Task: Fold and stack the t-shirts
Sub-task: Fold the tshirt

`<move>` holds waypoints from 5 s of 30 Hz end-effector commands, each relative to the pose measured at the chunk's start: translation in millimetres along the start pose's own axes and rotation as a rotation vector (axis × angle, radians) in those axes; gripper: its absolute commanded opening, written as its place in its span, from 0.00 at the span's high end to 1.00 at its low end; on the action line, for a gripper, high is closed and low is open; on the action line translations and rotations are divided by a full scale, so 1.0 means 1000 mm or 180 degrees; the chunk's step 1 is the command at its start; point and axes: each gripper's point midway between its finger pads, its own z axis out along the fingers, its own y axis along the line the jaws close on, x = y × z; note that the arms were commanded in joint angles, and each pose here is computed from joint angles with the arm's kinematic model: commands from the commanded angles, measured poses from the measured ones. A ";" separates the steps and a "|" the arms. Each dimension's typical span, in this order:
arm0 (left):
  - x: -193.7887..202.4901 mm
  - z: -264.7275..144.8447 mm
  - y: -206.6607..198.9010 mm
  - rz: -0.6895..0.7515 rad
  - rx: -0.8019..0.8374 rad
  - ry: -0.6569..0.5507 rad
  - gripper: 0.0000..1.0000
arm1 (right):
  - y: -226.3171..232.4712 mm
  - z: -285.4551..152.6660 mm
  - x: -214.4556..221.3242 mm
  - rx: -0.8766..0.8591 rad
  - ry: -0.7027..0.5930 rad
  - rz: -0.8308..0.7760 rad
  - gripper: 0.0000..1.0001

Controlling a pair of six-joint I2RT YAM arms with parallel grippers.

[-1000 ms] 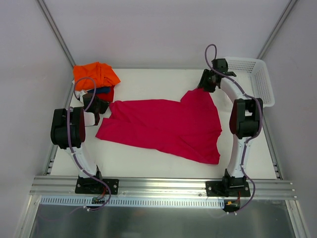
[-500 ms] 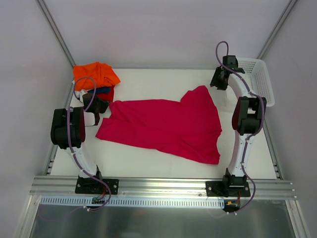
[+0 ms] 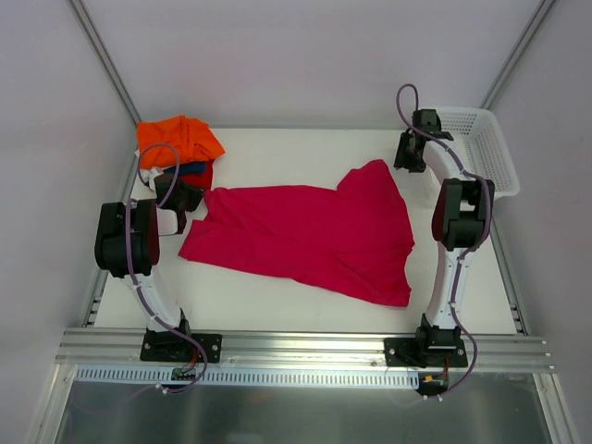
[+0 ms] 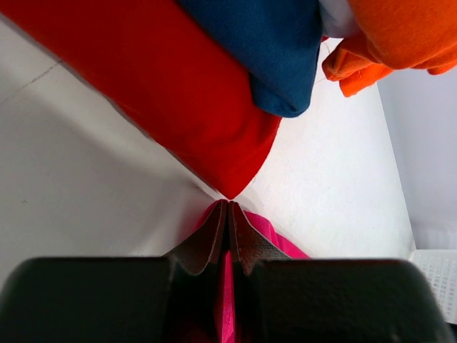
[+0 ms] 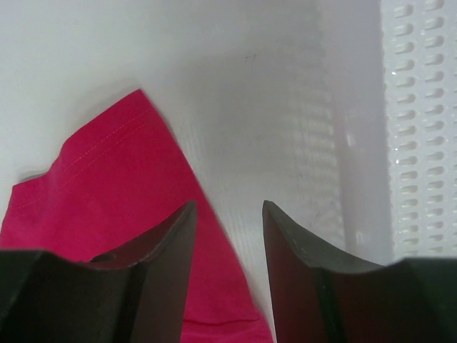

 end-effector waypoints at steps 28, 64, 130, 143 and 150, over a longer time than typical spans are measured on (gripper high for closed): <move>-0.009 0.003 -0.012 0.0055 0.0151 -0.0045 1.00 | 0.087 0.019 -0.005 -0.1566 0.0122 0.0526 0.39; -0.008 0.003 -0.015 0.0016 0.0197 -0.0022 1.00 | 0.052 0.025 0.000 -0.1257 0.0294 0.0881 0.38; -0.005 0.004 -0.018 0.0030 0.0271 0.0033 1.00 | 0.026 0.016 -0.027 -0.0379 0.0045 -0.0286 0.43; -0.006 0.003 -0.019 0.0042 0.0265 0.0032 1.00 | 0.062 0.013 -0.021 -0.0789 0.0106 -0.0109 0.41; -0.007 0.001 -0.022 0.0042 0.0287 0.0022 1.00 | 0.067 0.014 -0.015 -0.0798 0.0221 -0.0064 0.41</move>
